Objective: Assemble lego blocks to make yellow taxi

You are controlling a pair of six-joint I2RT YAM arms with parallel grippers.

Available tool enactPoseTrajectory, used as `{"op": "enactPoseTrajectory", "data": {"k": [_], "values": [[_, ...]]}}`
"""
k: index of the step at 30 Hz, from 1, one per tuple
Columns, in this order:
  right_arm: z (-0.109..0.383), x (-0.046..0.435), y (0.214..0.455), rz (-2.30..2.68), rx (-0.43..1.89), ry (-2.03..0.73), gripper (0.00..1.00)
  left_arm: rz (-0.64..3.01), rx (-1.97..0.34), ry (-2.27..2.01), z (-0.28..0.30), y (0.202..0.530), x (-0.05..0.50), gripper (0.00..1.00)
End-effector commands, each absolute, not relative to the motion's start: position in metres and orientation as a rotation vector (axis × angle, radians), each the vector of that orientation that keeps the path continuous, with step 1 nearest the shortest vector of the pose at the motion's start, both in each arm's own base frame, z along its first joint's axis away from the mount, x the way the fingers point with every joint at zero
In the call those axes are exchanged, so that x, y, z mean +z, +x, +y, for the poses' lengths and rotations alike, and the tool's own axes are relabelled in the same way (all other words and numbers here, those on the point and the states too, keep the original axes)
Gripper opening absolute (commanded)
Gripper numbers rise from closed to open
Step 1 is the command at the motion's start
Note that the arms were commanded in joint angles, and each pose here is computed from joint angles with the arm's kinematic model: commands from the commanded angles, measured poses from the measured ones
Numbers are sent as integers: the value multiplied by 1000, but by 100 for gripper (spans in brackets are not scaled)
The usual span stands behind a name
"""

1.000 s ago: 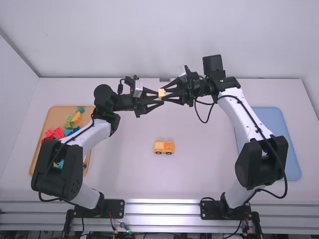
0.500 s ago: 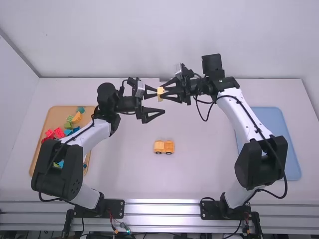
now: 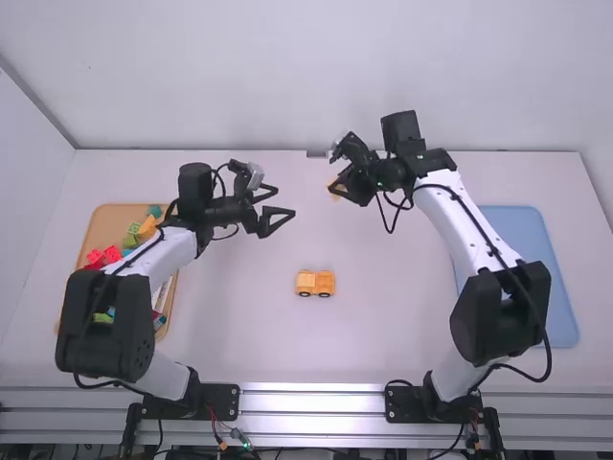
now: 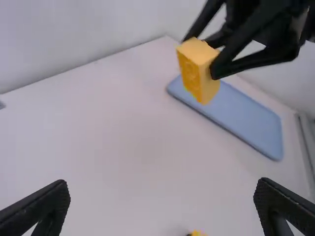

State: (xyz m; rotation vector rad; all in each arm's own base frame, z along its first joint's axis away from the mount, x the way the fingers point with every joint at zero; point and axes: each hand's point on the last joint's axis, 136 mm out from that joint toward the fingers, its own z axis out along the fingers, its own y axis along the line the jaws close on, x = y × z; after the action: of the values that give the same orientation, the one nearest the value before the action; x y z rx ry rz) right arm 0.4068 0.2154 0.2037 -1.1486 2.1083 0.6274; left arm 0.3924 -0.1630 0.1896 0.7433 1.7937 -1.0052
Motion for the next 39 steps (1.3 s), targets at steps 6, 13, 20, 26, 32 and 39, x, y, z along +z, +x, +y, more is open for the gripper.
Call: {"op": "enactPoseTrajectory", "data": {"k": [6,13,20,26,32,39], "values": [[182,139,403,2366,188,-1118,1,1820,-942,636,-126,410,193,99],[165,75,355,2450,89,-1378,2,1838,-933,618,-121,411,190,99],[160,36,305,2421,108,-1703,3,1825,-927,628,-120,412,191,99],[153,11,275,2360,120,-1914,7,1829,-925,624,-120,412,191,99],[146,1,261,2378,136,-1951,25,1830,-925,624,-120,412,191,99],[143,-7,267,2365,113,-1911,38,1833,-930,628,-122,411,190,99]]}}
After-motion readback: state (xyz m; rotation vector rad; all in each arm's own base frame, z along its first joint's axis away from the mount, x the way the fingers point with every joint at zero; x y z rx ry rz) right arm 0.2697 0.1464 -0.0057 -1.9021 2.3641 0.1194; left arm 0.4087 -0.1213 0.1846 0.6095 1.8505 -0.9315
